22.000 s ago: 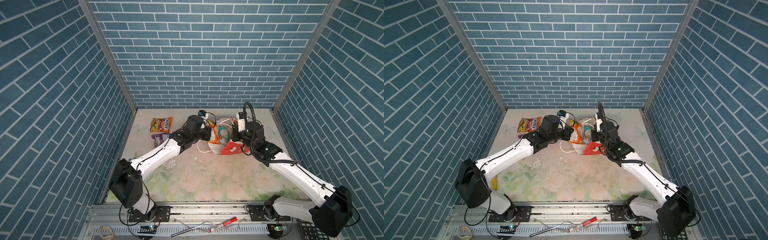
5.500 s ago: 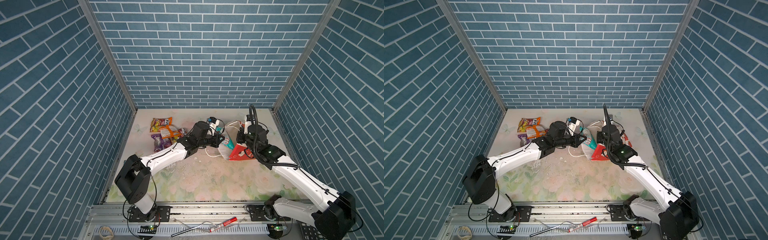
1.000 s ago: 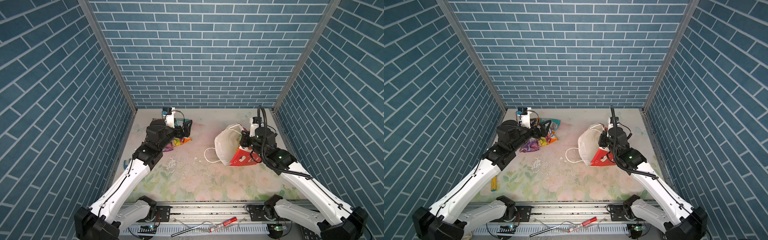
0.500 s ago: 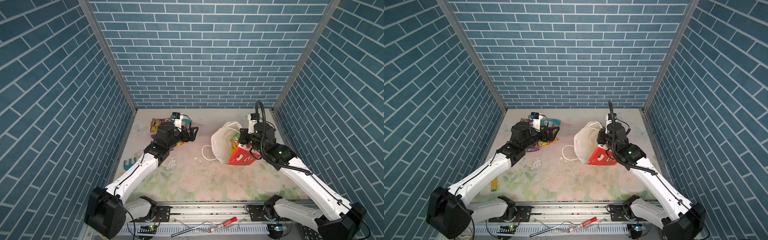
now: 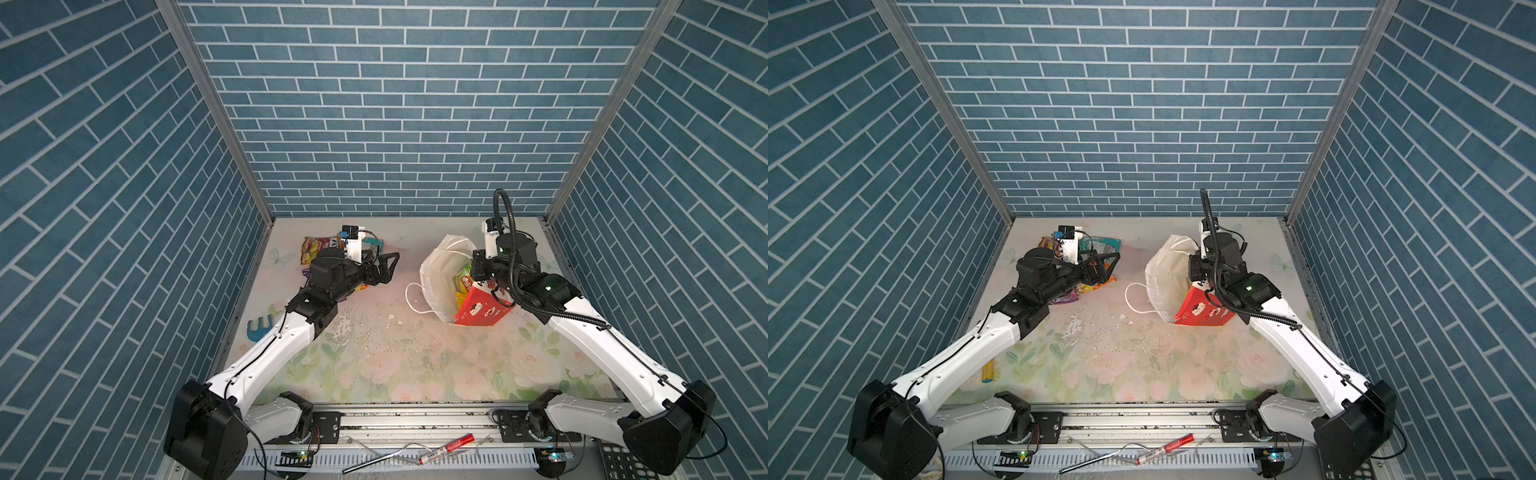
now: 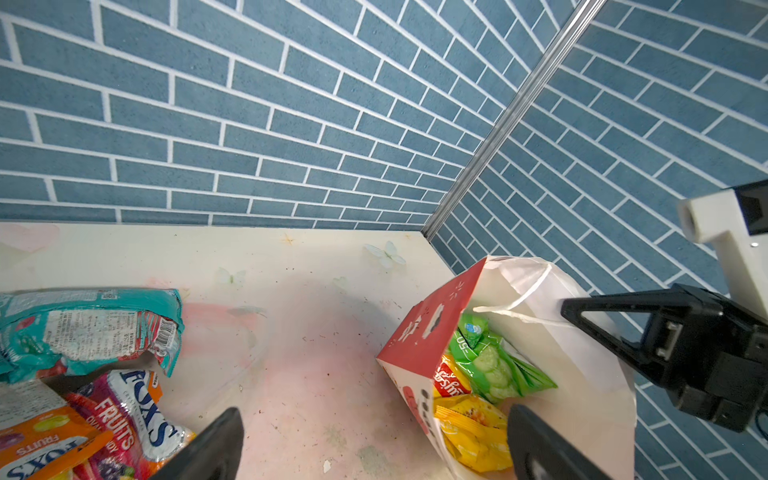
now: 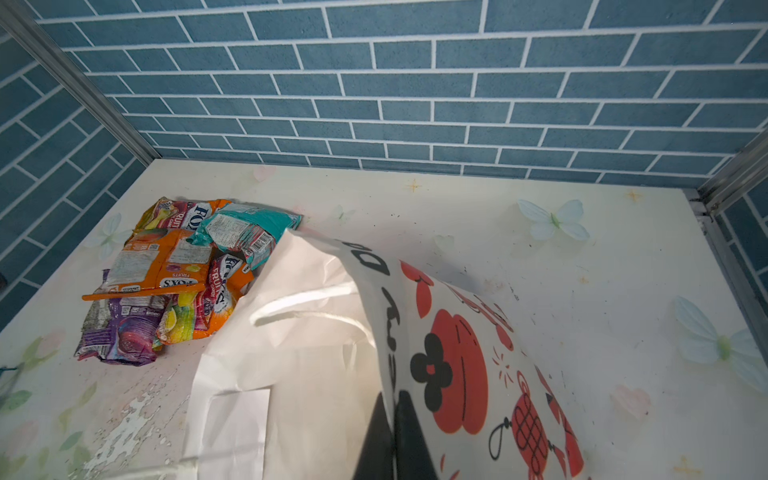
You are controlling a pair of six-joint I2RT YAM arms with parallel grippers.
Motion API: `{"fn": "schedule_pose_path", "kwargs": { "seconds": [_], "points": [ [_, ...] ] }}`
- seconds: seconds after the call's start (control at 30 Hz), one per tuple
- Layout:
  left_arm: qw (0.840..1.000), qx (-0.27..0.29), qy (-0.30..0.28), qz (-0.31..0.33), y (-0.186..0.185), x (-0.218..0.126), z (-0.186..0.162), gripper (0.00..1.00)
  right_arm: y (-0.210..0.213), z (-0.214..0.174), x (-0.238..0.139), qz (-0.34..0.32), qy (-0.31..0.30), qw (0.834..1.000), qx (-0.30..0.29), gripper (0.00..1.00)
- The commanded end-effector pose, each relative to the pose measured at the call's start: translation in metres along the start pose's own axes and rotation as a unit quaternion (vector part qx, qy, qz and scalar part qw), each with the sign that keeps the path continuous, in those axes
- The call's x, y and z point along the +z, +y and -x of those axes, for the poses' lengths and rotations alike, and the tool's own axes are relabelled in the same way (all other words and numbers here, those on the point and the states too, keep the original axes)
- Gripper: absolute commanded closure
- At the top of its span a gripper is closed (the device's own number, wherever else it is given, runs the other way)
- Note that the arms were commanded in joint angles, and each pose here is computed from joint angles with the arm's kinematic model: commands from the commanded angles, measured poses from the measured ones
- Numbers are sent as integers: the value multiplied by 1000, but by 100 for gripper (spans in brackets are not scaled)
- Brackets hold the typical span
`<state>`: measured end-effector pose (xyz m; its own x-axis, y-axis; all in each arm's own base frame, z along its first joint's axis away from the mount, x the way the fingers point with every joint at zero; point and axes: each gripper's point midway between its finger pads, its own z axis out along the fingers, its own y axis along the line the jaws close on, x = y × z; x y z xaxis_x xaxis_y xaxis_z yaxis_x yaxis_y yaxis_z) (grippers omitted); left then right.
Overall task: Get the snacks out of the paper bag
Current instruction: 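Move the left gripper back to the bag mouth while the right gripper holds the bag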
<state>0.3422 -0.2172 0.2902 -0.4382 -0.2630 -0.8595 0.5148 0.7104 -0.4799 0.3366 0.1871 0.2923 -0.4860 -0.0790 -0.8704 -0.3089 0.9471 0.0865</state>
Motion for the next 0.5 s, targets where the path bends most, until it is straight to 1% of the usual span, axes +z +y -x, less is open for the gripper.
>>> {"fn": "schedule_pose_path", "kwargs": {
  "seconds": [0.0, 0.07, 0.17, 0.33, 0.47],
  "points": [
    [999, 0, -20, -29, -16, -5, 7, 1, 6, 5, -1, 14, 5, 998, -54, 100],
    [999, 2, -22, -40, -23, -5, 6, 2, 12, 4, -1, 32, 8, 997, -74, 100],
    [998, 13, -16, -61, -38, -3, 1, 7, 16, 3, -2, 44, 9, 995, -94, 100],
    [996, 31, -3, -80, -59, 5, -9, 15, 21, 4, -1, 56, 9, 994, -96, 100],
    [996, 20, 17, -87, -67, 17, -20, 22, 18, 5, -2, 49, 7, 994, -99, 100]
  ]
}}
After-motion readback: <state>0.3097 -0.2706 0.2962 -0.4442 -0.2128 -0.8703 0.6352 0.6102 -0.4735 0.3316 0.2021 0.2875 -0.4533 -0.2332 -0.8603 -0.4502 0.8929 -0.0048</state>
